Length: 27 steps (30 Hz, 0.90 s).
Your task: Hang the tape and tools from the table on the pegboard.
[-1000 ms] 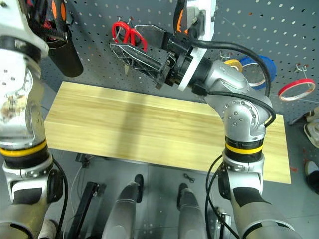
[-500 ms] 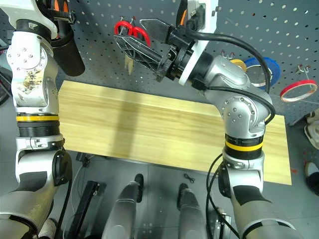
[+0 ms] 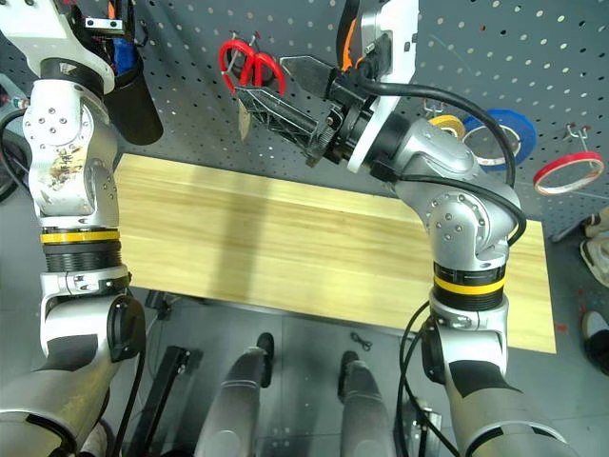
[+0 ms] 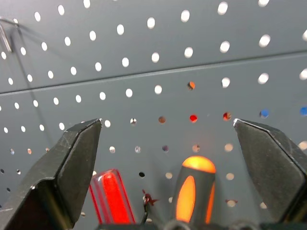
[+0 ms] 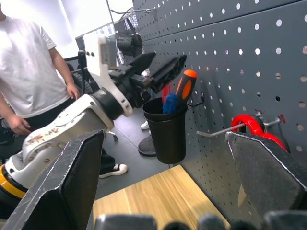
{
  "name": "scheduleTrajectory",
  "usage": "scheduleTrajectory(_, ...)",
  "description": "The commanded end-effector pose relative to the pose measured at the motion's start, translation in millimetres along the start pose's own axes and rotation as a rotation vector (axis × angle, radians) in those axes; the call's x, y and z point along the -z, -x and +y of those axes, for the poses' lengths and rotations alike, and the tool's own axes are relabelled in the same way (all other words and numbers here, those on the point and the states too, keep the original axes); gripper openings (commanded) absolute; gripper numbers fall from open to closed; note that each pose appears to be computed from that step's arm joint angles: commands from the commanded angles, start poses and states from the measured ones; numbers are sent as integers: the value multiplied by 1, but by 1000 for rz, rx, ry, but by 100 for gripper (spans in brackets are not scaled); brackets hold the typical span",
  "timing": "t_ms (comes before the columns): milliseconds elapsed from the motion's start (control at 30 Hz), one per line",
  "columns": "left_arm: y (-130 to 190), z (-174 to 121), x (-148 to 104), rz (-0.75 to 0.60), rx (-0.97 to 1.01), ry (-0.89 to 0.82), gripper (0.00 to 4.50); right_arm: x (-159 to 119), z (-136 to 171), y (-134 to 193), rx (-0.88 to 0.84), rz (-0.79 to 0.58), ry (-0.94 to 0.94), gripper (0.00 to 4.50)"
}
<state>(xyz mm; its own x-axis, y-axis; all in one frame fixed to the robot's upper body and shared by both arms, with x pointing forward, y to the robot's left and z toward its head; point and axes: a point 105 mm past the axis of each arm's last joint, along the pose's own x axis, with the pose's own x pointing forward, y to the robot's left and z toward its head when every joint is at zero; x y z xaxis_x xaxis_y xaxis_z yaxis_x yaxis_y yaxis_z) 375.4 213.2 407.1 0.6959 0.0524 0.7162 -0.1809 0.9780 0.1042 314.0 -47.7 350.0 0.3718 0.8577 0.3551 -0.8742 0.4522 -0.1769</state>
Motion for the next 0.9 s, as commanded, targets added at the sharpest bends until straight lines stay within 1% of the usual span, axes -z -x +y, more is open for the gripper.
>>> scheduleTrajectory(33, 14, -5, -23, -50, 87, 58, 444, -5, 10, 8, -27, -6, 67, 450)
scheduleTrajectory(133, 36, -26, -14, 37, 272, 146, 444, 12, 16, 21, -40, 62, 65, 450)
scheduleTrajectory(200, 54, -39, -3, 139, 397, 204, 444, 27, 20, 34, -40, 127, 67, 450)
scheduleTrajectory(267, 78, -50, 15, 278, 500, 275, 444, 43, 22, 47, -13, 193, 56, 450)
scheduleTrajectory(300, 98, -55, 31, 370, 557, 301, 444, 56, 21, 56, 19, 239, 56, 450)
scheduleTrajectory(333, 112, -58, 40, 433, 594, 318, 444, 65, 22, 63, 39, 270, 58, 450)
scheduleTrajectory(367, 133, -64, 54, 518, 647, 320, 444, 77, 20, 72, 87, 313, 64, 450)
scheduleTrajectory(467, 177, -79, 82, 676, 758, 308, 444, 103, 12, 95, 210, 398, 78, 450)
scheduleTrajectory(567, 209, -96, 107, 765, 837, 287, 444, 126, -1, 125, 358, 490, 109, 450)
scheduleTrajectory(700, 244, -122, 138, 849, 919, 344, 444, 150, -13, 168, 539, 594, 144, 450)
scheduleTrajectory(767, 259, -132, 158, 873, 964, 303, 444, 164, -18, 191, 642, 642, 140, 450)
scheduleTrajectory(900, 271, -140, 185, 911, 986, 270, 444, 187, -25, 232, 839, 721, 133, 450)
